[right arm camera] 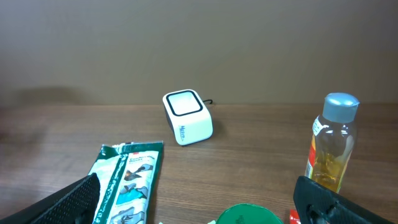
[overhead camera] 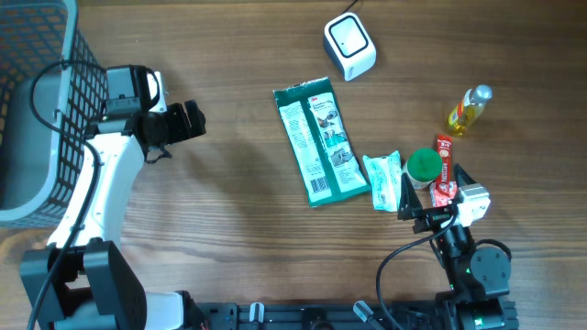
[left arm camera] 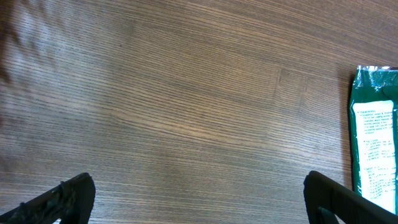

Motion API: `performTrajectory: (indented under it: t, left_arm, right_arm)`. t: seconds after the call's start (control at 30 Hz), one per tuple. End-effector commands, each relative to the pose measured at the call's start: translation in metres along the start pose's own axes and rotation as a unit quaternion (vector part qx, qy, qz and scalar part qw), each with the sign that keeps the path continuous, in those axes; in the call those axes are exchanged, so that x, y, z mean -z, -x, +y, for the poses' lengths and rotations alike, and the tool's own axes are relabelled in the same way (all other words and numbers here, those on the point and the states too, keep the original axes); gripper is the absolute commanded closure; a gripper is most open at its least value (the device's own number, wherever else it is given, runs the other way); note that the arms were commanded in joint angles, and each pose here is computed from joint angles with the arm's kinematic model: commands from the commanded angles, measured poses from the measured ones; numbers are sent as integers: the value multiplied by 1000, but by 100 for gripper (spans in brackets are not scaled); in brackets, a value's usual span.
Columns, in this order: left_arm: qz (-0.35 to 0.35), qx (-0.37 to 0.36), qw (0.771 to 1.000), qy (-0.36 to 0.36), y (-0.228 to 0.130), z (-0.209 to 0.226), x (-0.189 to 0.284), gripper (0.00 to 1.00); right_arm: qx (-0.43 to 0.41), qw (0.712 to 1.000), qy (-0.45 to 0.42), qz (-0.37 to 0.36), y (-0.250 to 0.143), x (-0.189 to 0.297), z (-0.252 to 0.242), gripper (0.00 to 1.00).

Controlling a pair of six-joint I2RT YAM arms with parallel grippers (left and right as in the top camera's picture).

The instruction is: Scan the item barcode

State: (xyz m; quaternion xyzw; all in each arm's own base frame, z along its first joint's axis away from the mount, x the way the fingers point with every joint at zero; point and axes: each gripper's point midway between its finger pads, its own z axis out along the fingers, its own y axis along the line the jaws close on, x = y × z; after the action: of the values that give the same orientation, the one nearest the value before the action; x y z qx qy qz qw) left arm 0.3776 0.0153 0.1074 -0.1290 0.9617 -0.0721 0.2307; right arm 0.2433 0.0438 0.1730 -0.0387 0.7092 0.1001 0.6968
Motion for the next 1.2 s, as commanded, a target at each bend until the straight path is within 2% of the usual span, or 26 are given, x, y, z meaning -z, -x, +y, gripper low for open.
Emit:
performTrajectory:
  t: [0.0,0.9,1.07,1.17]
  left_arm:
    - [-3,-5,1000,3,2,2,1,0]
    - [-5,-5,1000,3,3,2,2,0]
    - [-51,-10,999,-6,16,-5,32,0]
    - [-119,-19,993,-19,30,-13,80,0]
  right_arm:
    - [4,1000,-7,-7,3,1,-2,0]
    - [4,1000,-7,-6,3,1,-2,0]
    - [4,1000,-7,-6,3,1,-2,0]
    - [4,1000,-7,-6,3,1,-2,0]
